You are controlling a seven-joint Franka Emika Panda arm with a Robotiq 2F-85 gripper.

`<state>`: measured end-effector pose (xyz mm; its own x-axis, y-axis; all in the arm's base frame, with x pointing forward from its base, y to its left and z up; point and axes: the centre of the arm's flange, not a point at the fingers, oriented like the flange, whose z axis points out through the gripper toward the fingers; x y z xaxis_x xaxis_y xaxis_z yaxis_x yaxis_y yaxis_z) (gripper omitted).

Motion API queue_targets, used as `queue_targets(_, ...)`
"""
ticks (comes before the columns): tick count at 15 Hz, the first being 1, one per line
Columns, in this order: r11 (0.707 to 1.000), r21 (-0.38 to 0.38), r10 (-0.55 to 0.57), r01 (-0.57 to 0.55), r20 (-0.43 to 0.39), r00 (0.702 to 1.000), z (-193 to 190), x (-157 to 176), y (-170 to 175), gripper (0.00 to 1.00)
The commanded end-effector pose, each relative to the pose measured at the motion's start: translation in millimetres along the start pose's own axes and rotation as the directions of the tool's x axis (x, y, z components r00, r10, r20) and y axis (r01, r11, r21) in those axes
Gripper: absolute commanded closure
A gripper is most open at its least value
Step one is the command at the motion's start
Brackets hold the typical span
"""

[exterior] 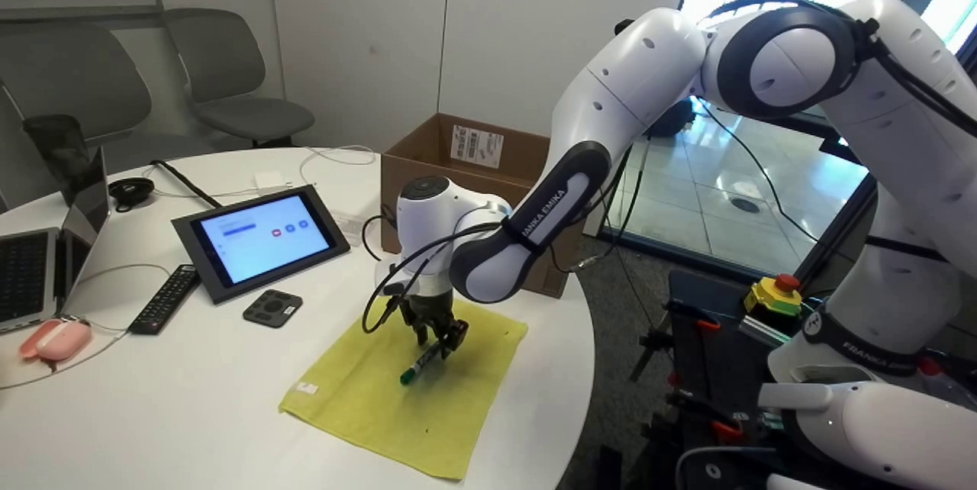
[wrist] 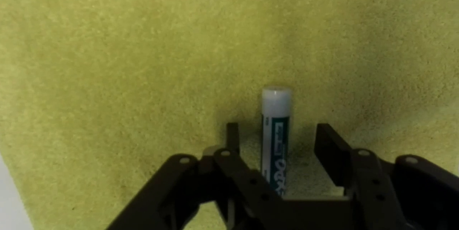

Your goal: Put the marker on the towel, fold the towel, and then put the folded towel in the box

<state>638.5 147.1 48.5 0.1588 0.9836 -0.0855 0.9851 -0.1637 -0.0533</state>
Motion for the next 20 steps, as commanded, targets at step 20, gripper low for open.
queue_targets(20,0.983,0.059,0.171,-0.173,0.036,0.985,-5,-78,-84,0.00)
